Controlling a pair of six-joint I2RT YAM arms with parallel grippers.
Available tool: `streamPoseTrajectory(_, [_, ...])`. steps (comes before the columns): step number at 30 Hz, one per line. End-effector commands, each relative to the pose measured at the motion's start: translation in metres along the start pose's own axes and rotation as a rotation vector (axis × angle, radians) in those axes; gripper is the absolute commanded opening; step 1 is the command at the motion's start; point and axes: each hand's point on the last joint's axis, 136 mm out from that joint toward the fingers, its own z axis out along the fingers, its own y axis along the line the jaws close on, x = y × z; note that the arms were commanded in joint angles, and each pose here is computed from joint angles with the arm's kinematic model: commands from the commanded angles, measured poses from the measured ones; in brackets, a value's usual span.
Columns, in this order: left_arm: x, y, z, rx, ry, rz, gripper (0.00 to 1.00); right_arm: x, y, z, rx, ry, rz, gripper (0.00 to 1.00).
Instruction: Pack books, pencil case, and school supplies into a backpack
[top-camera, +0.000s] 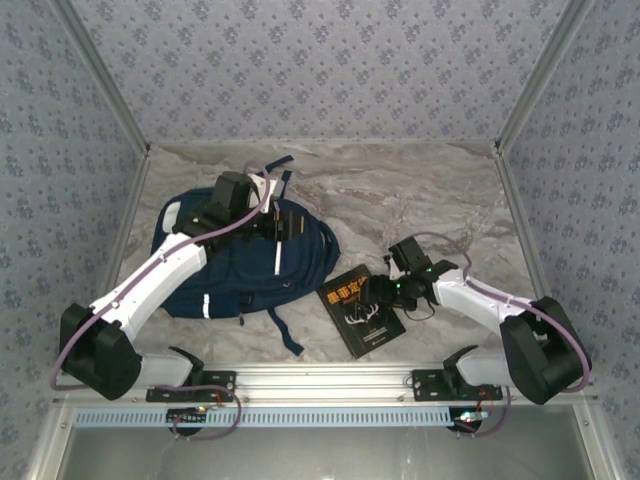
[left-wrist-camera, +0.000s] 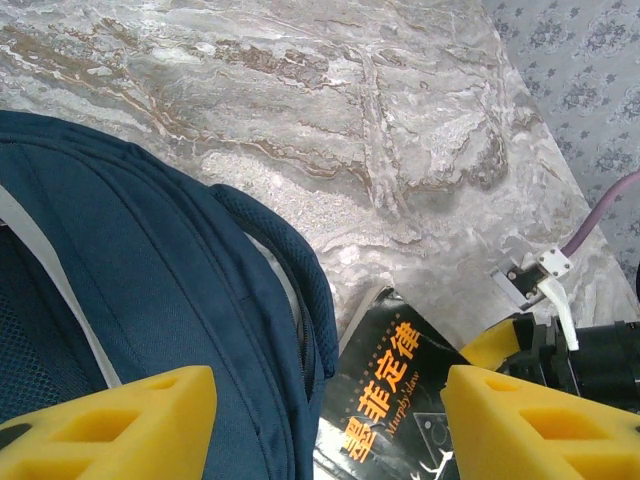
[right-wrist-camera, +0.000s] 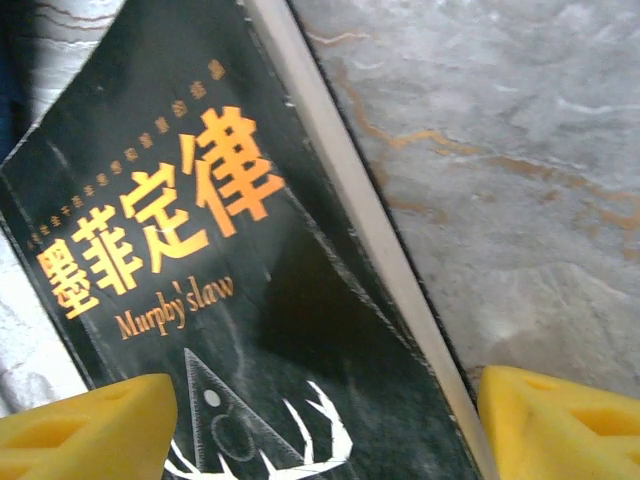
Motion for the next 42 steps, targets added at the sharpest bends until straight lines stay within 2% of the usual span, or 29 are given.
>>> streamPoseTrajectory(1, [-0.01, -0.01, -0.008, 0.015, -0.027, 0.036, 0.62, -0.007, -0.012, -0.002, 0.088, -0.003, -0.025, 0.8])
streamPoseTrajectory(4, [-0.009, -0.01, -0.008, 0.01, -0.024, 0.043, 0.62, -0.013, -0.015, 0.0, 0.131, -0.001, -0.05, 0.8])
streamPoseTrajectory(9, [-0.008, -0.013, -0.009, 0.008, -0.026, 0.061, 0.61, -0.009, -0.007, 0.008, 0.084, 0.037, -0.066, 0.75])
streamPoseTrajectory(25, [-0.007, -0.014, -0.007, 0.008, -0.019, 0.059, 0.61, -0.02, 0.019, 0.015, 0.065, 0.026, -0.081, 0.2])
streamPoseTrajectory(39, [-0.006, -0.012, -0.006, 0.005, -0.012, 0.059, 0.61, -0.027, 0.063, 0.007, -0.141, 0.011, -0.018, 0.12])
streamPoseTrajectory(42, [-0.004, -0.013, -0.004, 0.006, -0.006, 0.059, 0.61, -0.03, 0.072, 0.004, -0.183, 0.002, -0.008, 0.07])
